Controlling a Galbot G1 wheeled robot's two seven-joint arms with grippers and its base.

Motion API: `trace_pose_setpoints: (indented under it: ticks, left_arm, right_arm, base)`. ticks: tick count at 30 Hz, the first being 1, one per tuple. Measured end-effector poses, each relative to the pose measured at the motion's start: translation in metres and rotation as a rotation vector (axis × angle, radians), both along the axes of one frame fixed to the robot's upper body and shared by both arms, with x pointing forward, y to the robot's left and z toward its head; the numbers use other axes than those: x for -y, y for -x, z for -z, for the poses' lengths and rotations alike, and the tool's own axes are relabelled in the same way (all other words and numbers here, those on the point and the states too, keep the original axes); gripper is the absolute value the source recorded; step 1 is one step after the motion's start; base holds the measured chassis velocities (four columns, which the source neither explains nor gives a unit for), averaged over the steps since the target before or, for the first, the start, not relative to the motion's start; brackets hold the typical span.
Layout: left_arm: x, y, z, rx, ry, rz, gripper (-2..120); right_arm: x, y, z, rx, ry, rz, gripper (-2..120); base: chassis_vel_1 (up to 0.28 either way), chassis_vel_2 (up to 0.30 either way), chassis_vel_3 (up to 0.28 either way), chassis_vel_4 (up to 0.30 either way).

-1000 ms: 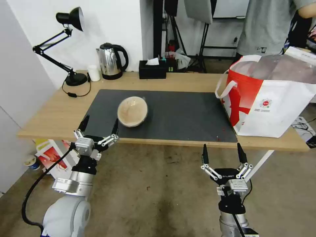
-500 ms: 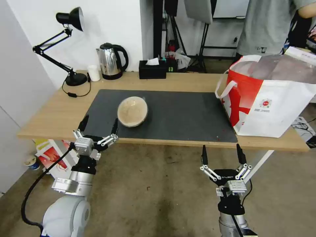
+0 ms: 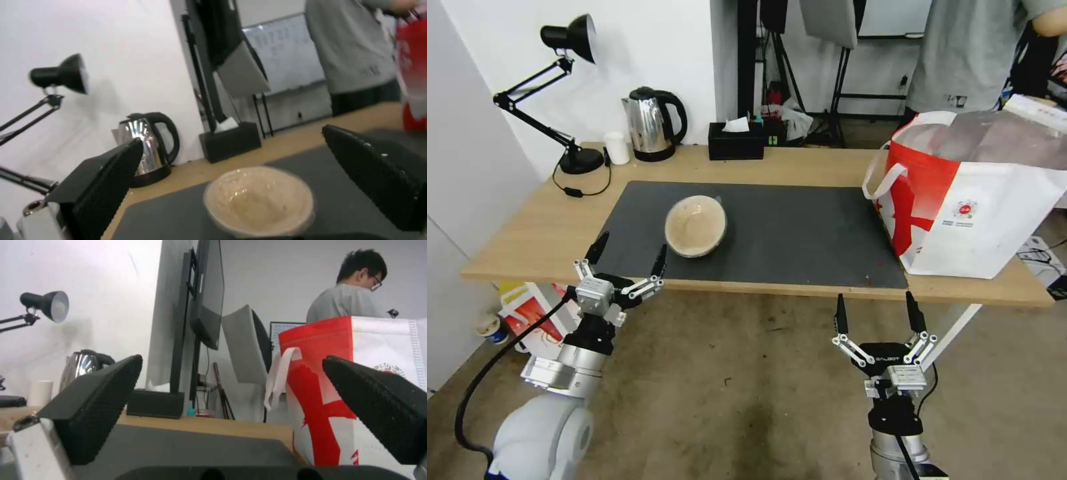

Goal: Pick up the trash from the table and place it into the takeout bag.

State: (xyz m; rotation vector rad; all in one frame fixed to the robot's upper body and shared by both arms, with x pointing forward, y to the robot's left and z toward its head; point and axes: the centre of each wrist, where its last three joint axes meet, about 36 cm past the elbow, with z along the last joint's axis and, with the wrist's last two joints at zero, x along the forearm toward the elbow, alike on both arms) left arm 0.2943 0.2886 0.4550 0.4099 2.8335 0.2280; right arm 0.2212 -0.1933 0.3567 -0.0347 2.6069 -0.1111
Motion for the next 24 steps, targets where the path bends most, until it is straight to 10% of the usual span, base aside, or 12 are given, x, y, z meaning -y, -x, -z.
trace_pose_setpoints:
  ticks: [24]
  left_arm:
    - [-0.067,-0.052,-0.002,-0.068,-0.303,0.127,100]
  right_arm:
    - [0.0,0.0,0.0,0.0,0.0,0.0,100]
  base:
    - [0.0,0.0,0.0,0.0]
